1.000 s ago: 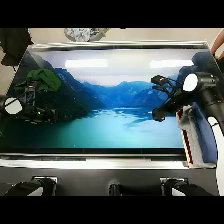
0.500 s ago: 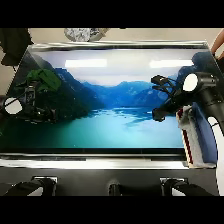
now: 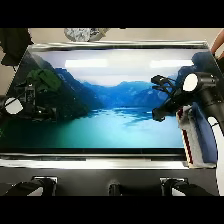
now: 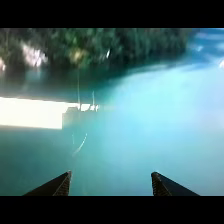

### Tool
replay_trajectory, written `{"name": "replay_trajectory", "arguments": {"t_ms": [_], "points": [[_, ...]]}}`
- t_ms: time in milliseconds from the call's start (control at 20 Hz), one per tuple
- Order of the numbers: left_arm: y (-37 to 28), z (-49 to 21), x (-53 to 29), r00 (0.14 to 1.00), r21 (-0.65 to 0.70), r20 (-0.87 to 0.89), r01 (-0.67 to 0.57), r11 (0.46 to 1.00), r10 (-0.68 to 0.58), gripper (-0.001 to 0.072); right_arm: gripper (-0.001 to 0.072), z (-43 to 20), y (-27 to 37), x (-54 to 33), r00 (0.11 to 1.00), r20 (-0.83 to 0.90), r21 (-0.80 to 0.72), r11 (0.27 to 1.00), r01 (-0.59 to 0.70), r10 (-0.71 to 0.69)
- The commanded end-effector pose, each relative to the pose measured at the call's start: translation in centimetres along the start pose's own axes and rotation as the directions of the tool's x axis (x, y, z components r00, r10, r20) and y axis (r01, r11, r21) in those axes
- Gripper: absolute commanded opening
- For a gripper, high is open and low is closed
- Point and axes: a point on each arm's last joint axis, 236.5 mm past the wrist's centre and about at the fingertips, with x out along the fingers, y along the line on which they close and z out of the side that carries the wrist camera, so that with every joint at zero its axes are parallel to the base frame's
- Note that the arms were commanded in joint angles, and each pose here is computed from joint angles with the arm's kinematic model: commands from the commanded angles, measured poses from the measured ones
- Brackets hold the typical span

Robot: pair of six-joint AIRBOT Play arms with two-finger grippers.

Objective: Fold the shirts.

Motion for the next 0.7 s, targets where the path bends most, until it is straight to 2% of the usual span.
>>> {"name": "replay_trajectory", "arguments": {"t_ms": [0,150,200,250,300,350,400,500,550,650], "points": [[-0.4,4.1,0.0,0.986,0.005,0.167,0.017,1.000,-0.018,0.0597,0.0676,1.4,-0.7,0.0,0.998,0.056,0.000,1.000,0.030,-0.030],[-1.7,4.7,0.4,0.980,-0.076,0.184,0.086,0.993,-0.071,0.0597,0.0678,3.4,-1.8,-0.3,0.987,0.144,0.004,0.997,0.078,-0.078],[-1.9,6.3,0.4,0.967,-0.072,0.243,0.098,0.993,-0.077,0.0598,0.0680,4.5,-2.4,-0.5,0.976,0.191,0.009,0.995,0.103,-0.102],[-1.7,9.1,0.1,0.934,-0.068,0.349,0.106,0.992,-0.076,0.0694,0.0682,5.5,-2.9,-0.8,0.966,0.229,0.013,0.992,0.123,-0.122],[-0.8,12.0,-0.3,0.892,-0.103,0.446,0.126,0.987,-0.068,0.0720,0.0682,6.3,-3.3,-1.1,0.953,0.266,0.019,0.990,0.142,-0.142],[1.5,15.0,-0.6,0.857,-0.211,0.515,0.162,0.964,-0.032,0.0720,0.0686,7.0,-3.7,-1.3,0.942,0.295,0.024,0.987,0.157,-0.157],[4.7,17.5,-0.4,0.839,-0.350,0.544,0.208,0.913,0.017,0.0720,0.0706,7.4,-3.9,-1.5,0.936,0.312,0.027,0.986,0.165,-0.165],[12.9,21.1,1.7,0.838,-0.597,0.537,0.298,0.745,0.095,0.0720,0.0705,7.3,-3.8,-1.5,0.938,0.308,0.026,0.986,0.162,-0.162],[17.0,21.4,3.7,0.864,-0.690,0.492,0.314,0.652,0.105,0.0720,0.0705,7.1,-3.7,-1.4,0.940,0.301,0.025,0.987,0.158,-0.158],[21.9,19.8,8.3,0.917,-0.835,0.399,0.359,0.417,0.009,0.0720,0.0705,6.9,-3.2,-1.3,0.946,0.292,0.032,0.990,0.134,-0.137]]}}
